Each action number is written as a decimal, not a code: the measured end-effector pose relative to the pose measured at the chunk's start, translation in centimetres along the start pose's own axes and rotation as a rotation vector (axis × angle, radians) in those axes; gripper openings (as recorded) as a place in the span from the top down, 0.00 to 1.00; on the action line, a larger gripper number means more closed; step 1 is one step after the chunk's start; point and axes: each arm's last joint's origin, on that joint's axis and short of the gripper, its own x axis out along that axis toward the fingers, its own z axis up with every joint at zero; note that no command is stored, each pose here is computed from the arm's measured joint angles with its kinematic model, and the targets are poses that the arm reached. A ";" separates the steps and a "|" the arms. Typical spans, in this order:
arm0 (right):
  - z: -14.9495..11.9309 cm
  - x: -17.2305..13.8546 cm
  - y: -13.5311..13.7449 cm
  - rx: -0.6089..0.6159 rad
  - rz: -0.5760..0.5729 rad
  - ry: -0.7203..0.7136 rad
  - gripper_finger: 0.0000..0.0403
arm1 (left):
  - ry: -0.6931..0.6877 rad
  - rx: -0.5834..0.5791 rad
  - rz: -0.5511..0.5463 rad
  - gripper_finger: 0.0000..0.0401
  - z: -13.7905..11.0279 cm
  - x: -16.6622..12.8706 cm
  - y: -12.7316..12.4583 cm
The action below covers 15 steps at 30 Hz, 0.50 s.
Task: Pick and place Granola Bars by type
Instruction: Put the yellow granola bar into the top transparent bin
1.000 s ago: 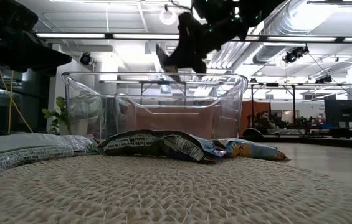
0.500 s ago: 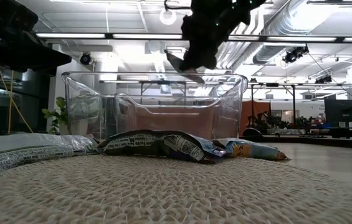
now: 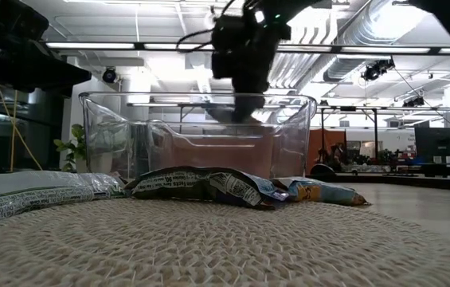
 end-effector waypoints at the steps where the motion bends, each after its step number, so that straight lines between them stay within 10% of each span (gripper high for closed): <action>1: 0.2 0.6 0.1 -0.010 0.007 0.029 0.89 | 0.000 0.000 0.000 0.98 0.0 0.0 0.0; 15: 0.3 5.7 0.1 -0.034 -0.023 0.287 0.89 | 0.000 0.000 0.000 0.98 0.0 0.0 0.0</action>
